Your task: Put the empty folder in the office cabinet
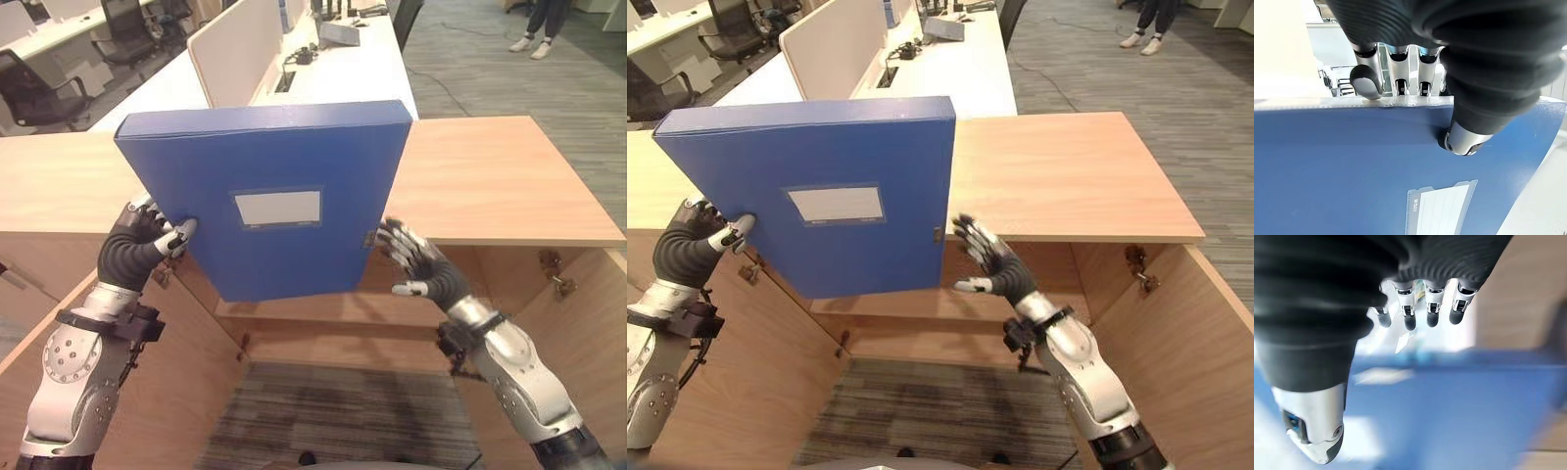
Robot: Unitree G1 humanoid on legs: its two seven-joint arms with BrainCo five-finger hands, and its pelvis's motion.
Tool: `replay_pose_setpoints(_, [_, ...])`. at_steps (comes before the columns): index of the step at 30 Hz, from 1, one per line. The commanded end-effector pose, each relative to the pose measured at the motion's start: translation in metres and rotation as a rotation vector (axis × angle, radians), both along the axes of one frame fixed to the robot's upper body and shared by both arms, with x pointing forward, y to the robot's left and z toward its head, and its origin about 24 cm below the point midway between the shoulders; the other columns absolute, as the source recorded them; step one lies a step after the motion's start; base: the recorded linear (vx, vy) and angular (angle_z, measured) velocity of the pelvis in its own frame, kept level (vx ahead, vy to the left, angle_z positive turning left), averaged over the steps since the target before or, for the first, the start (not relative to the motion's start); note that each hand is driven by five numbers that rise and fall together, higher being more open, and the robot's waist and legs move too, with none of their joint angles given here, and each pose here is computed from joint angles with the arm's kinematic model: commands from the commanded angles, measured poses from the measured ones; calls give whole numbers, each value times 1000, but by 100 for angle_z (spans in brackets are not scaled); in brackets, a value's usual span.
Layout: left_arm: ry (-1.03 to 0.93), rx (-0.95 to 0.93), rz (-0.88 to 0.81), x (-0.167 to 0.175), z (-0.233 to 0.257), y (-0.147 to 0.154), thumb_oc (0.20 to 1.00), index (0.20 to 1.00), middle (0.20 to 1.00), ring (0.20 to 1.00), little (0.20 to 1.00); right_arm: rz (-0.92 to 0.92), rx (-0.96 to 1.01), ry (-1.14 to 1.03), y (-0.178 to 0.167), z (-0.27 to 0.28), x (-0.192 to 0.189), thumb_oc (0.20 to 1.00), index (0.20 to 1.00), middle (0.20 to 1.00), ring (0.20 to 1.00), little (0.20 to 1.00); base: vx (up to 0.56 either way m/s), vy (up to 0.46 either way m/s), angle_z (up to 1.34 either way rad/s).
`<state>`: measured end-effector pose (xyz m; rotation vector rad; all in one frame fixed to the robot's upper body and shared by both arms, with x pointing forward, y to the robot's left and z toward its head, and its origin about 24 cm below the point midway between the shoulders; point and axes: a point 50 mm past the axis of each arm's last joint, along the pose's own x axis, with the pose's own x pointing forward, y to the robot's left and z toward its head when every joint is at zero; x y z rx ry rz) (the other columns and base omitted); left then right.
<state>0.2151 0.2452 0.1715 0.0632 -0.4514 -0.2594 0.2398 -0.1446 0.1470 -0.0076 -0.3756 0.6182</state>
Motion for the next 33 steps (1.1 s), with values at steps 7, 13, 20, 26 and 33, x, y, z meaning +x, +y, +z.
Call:
replay_pose_setpoints(7, [-126, 42, -46, -4, 27, -1, 200, 200, 200, 200, 200, 145, 79, -123, 11, 27, -10, 1000, 1000, 1000, 1000, 1000, 0, 0, 0])
replay_pose_setpoints(13, [-120, 64, -54, -7, 25, 4, 200, 200, 200, 200, 200, 141, 30, -13, -11, 8, -17, 1000, 1000, 1000, 1000, 1000, 0, 0, 0])
replay_pose_setpoints(20, [-136, 58, -46, -6, 27, 4, 200, 200, 200, 200, 200, 118, 67, -14, -12, 7, -17, 1000, 1000, 1000, 1000, 1000, 0, 0, 0])
replay_pose_setpoints(26, [-164, 74, -38, -2, 29, -2, 200, 200, 200, 200, 200, 127, 84, -49, -1, 12, -13, 1000, 1000, 1000, 1000, 1000, 0, 0, 0])
replay_pose_setpoints(33, [-193, 62, -79, 4, 30, -20, 200, 200, 200, 200, 200, 97, 128, -28, 9, 6, -3, 1000, 1000, 1000, 1000, 1000, 0, 0, 0])
